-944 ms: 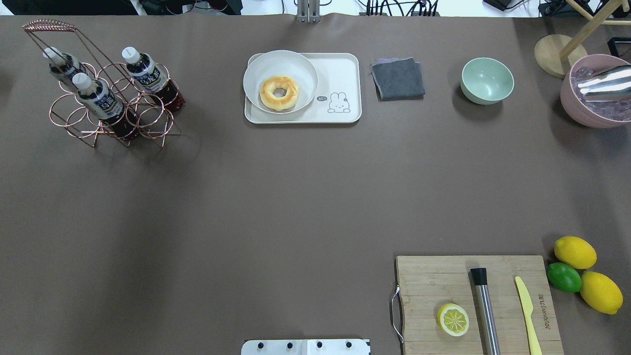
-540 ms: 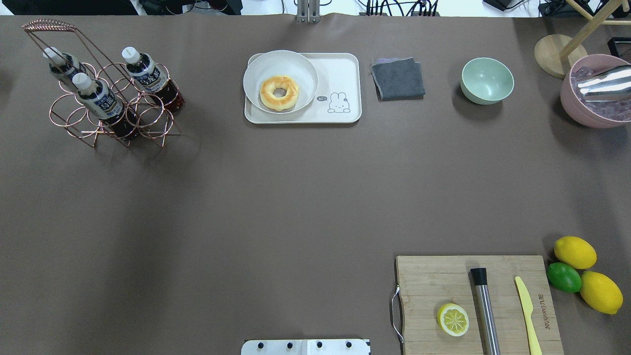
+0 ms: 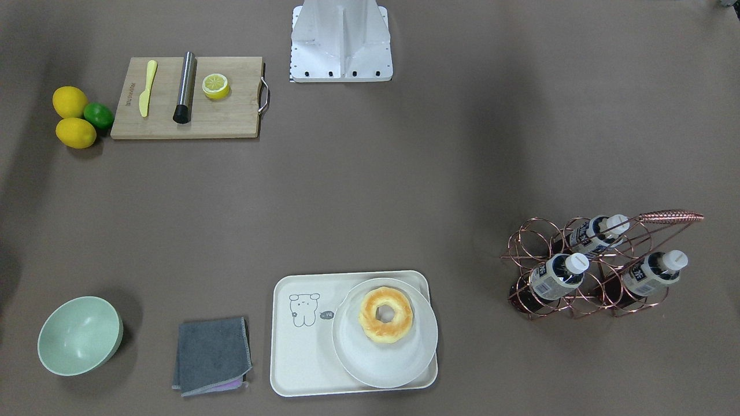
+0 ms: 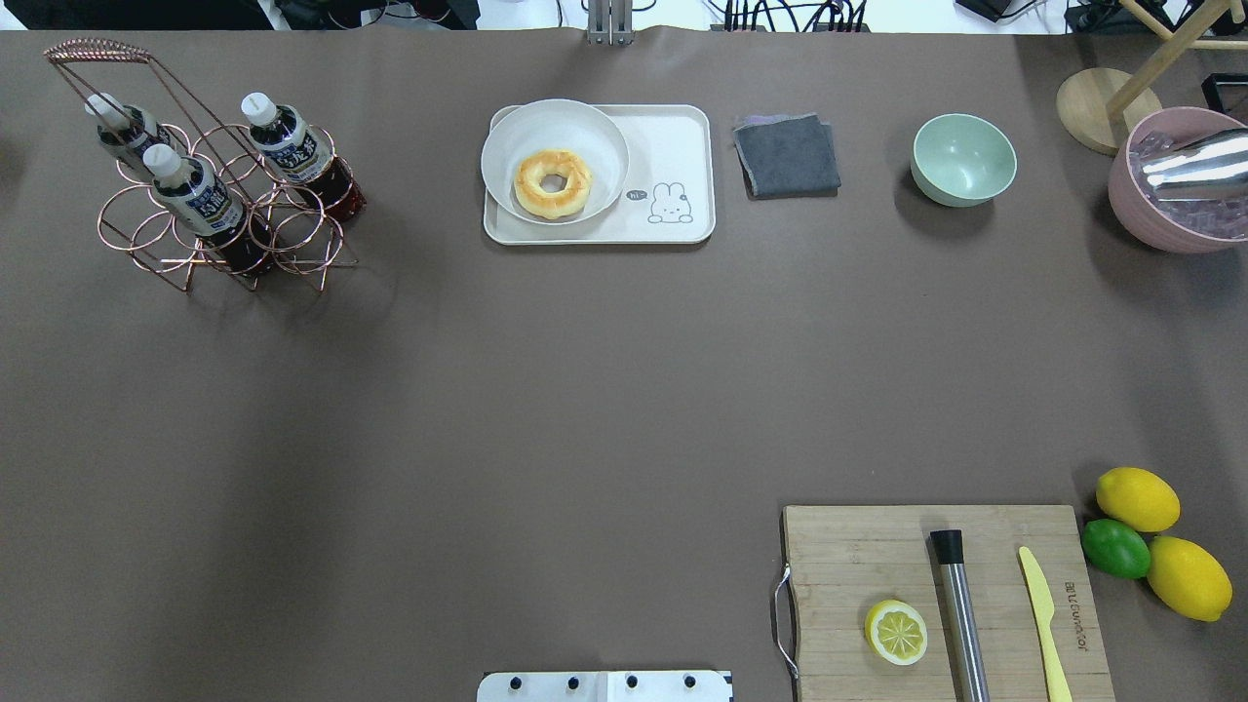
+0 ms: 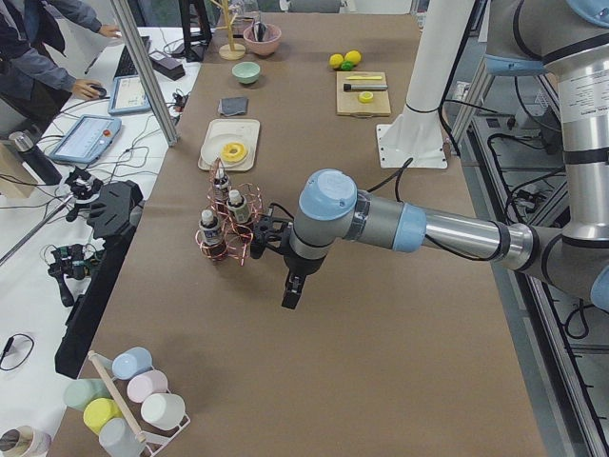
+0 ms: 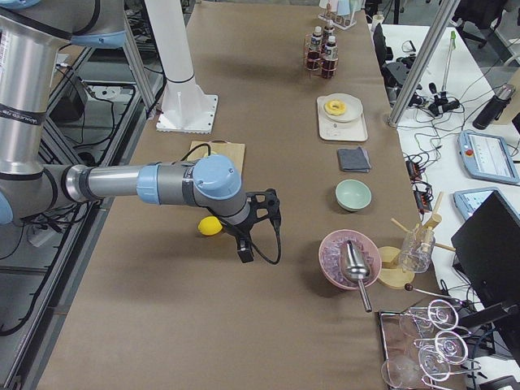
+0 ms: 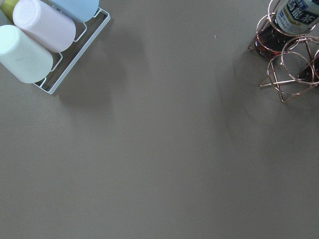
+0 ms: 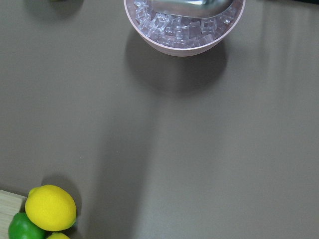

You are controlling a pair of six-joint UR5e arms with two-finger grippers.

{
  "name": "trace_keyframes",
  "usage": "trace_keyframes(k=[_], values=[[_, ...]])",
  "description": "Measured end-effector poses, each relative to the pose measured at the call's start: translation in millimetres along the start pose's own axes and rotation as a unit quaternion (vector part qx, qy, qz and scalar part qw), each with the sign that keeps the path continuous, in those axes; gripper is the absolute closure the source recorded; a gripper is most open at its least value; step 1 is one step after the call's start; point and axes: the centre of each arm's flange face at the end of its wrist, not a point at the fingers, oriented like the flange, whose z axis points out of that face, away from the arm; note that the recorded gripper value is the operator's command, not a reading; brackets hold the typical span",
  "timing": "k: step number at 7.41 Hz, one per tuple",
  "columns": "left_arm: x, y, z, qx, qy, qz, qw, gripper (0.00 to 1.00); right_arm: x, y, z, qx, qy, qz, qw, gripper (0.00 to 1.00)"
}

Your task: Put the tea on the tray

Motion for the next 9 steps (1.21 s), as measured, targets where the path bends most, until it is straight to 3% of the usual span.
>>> trace_keyframes(k=[3,6,7,9], values=[[49.0,-35.8,2.0,0.017,0.013,-0.026,0.9994,0.06,0.3,3.1,0.9,-0.002,0.000,0.000,1.0000,0.00],[159.7,-84.1,22.8,0.049,0.066,-0.037,0.9959,0.08,2.7,2.8,3.5,-0.005,0.001,0.002,1.0000,0.00],[197.5,-103.9,27.5,0.055,0.079,-0.046,0.9943,0.04,6.7,4.2,7.0,-0.009,0.000,0.006,0.9999,0.00],[269.8,-129.9,54.7,0.078,0.058,-0.054,0.9938,0.03,16.4,7.7,16.3,-0.018,-0.002,0.016,0.9997,0.00]])
